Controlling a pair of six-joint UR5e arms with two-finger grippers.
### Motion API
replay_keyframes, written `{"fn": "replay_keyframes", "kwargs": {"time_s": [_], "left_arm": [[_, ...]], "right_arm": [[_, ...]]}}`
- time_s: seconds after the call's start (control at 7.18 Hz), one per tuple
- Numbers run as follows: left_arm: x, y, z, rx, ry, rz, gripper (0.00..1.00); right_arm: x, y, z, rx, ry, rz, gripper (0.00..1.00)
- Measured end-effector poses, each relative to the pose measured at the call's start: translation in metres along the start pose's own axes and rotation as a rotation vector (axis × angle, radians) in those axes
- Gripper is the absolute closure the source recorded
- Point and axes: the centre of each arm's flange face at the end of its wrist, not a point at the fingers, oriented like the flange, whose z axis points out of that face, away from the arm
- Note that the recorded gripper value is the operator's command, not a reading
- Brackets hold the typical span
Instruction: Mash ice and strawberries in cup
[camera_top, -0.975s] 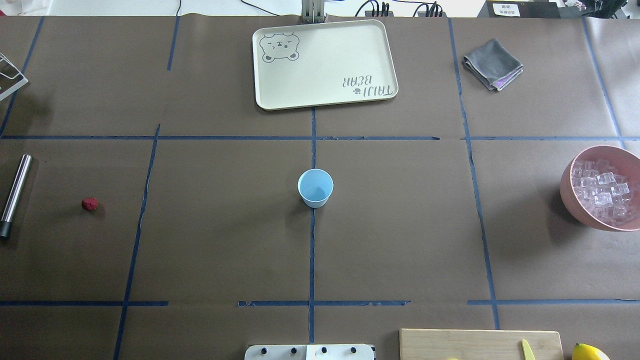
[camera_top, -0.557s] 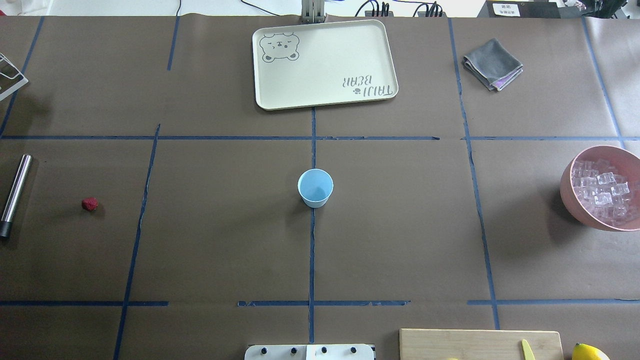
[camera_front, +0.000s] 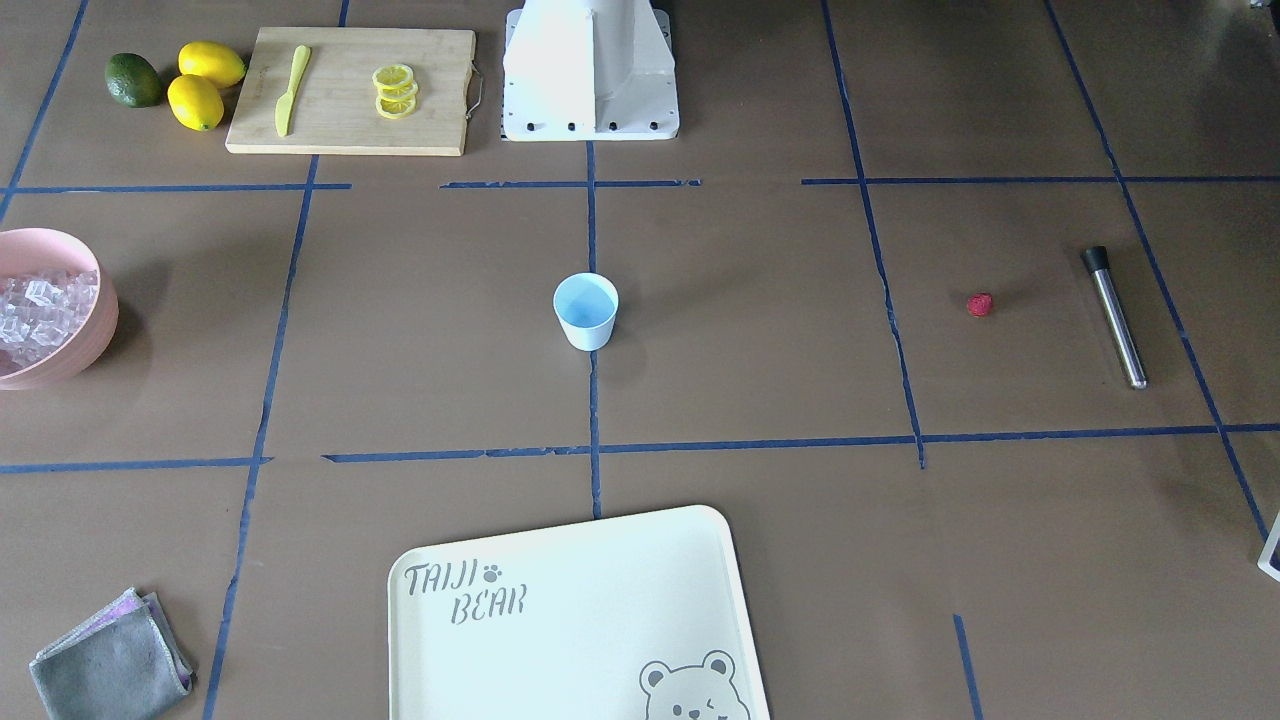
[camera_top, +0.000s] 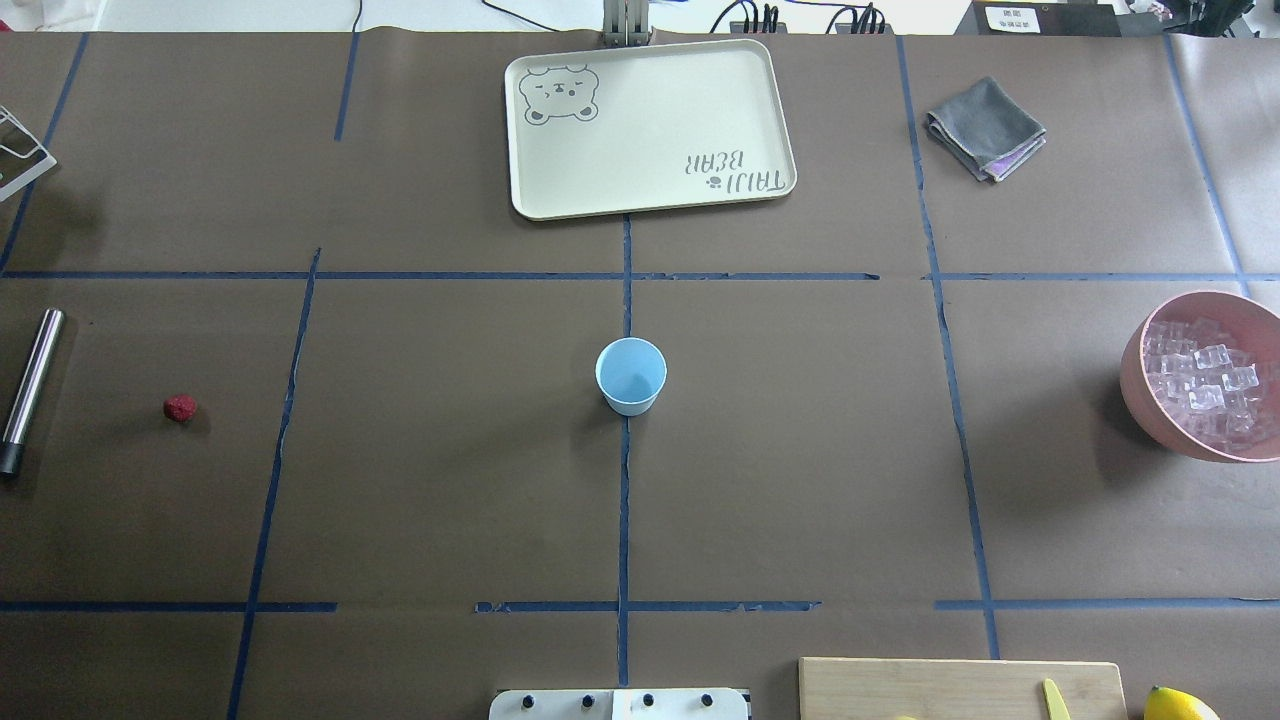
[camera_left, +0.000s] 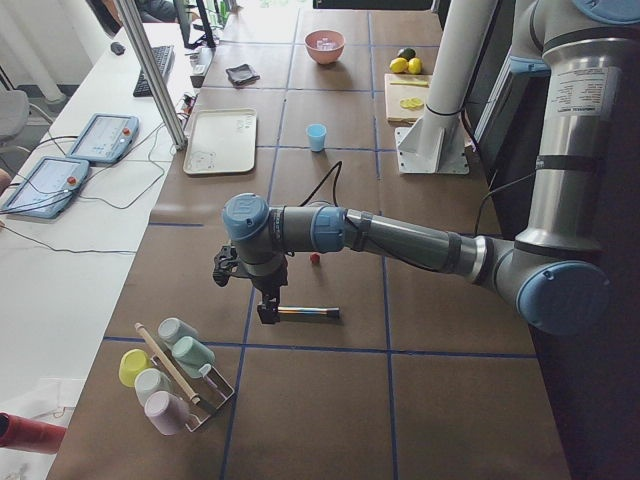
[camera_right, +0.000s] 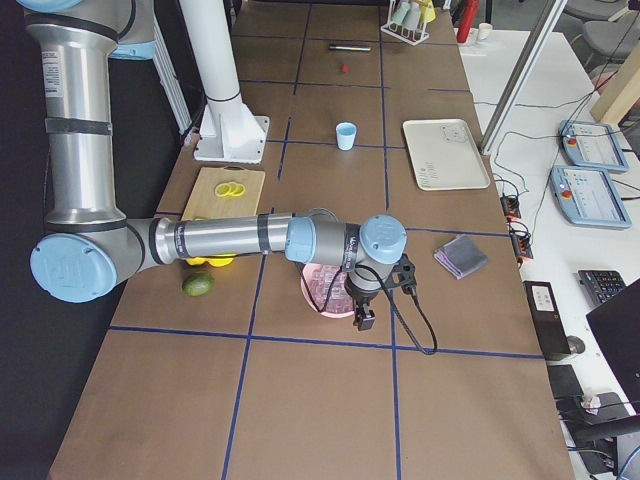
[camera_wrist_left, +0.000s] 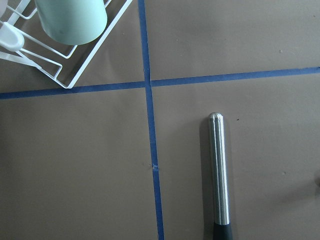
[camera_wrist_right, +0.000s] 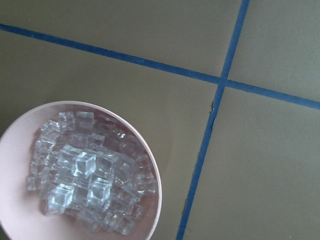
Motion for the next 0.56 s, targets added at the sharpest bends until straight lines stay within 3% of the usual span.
{"fn": "replay_keyframes", "kwargs": {"time_s": [0.28, 0.56], "left_arm": [[0.002, 0.002, -0.002, 0.006, 0.001, 0.010, 0.00], [0.008, 0.009, -0.007, 0.019, 0.000, 0.025, 0.00]], "right_arm": [[-0.051, -0.004, -0.003, 0.005, -0.020, 0.185, 0.01], [-0.087, 0.015, 0.016, 0.022, -0.027, 0.306, 0.04]]}}
